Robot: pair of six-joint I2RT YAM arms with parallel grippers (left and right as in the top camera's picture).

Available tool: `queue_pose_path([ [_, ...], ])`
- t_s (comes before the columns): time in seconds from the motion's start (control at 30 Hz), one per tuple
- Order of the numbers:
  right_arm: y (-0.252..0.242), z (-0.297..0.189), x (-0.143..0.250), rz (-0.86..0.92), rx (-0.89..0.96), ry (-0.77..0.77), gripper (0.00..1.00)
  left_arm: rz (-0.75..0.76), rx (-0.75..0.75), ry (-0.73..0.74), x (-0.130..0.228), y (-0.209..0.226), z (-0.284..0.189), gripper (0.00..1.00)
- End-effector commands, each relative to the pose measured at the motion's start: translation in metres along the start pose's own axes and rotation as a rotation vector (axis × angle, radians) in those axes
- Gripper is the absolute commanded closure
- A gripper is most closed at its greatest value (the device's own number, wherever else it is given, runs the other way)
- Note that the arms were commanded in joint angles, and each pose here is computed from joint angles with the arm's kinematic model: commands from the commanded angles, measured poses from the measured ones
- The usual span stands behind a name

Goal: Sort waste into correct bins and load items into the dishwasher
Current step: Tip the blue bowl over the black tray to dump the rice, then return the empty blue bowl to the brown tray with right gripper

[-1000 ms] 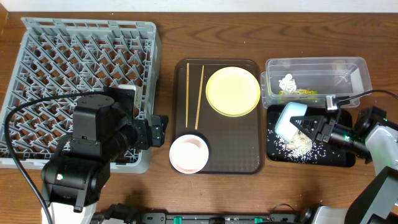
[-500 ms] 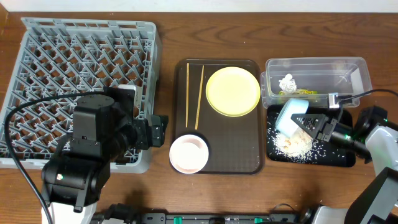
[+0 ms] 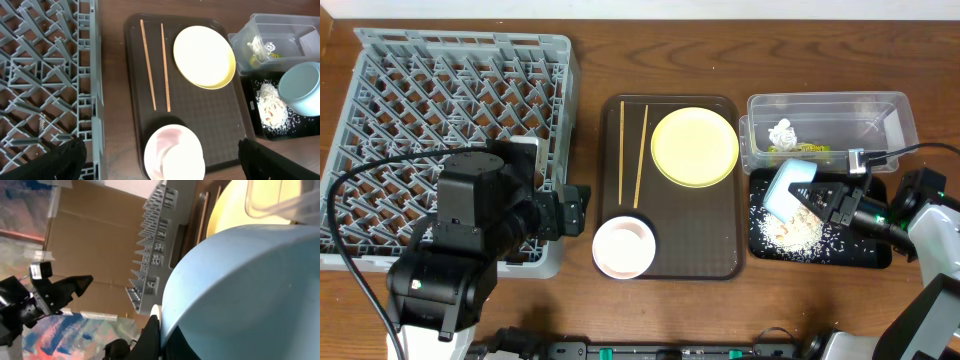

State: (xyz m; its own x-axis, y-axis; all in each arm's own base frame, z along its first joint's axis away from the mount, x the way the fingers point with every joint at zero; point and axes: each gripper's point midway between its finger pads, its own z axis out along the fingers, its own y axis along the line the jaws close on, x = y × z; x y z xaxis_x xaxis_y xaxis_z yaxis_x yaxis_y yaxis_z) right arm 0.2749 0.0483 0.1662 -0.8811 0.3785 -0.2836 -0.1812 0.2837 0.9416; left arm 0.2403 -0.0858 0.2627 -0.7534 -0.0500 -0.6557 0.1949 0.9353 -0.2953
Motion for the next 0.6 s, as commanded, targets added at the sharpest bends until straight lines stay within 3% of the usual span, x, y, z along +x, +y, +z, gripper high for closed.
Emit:
queue_pose_path([
  [0.0, 0.006, 0.001, 0.003, -0.025, 0.054, 0.031, 0.99, 0.003, 0.000, -0.027, -0.009, -0.003, -0.006, 0.02],
  [0.27, 0.013, 0.033, 0.031, -0.176, 0.466, 0.304, 0.99, 0.003, 0.000, -0.027, -0.009, -0.003, -0.006, 0.02],
  [0.57, -0.006, 0.100, 0.072, -0.386, 0.877, 0.411, 0.99, 0.003, 0.000, -0.027, -0.009, -0.003, -0.006, 0.02],
])
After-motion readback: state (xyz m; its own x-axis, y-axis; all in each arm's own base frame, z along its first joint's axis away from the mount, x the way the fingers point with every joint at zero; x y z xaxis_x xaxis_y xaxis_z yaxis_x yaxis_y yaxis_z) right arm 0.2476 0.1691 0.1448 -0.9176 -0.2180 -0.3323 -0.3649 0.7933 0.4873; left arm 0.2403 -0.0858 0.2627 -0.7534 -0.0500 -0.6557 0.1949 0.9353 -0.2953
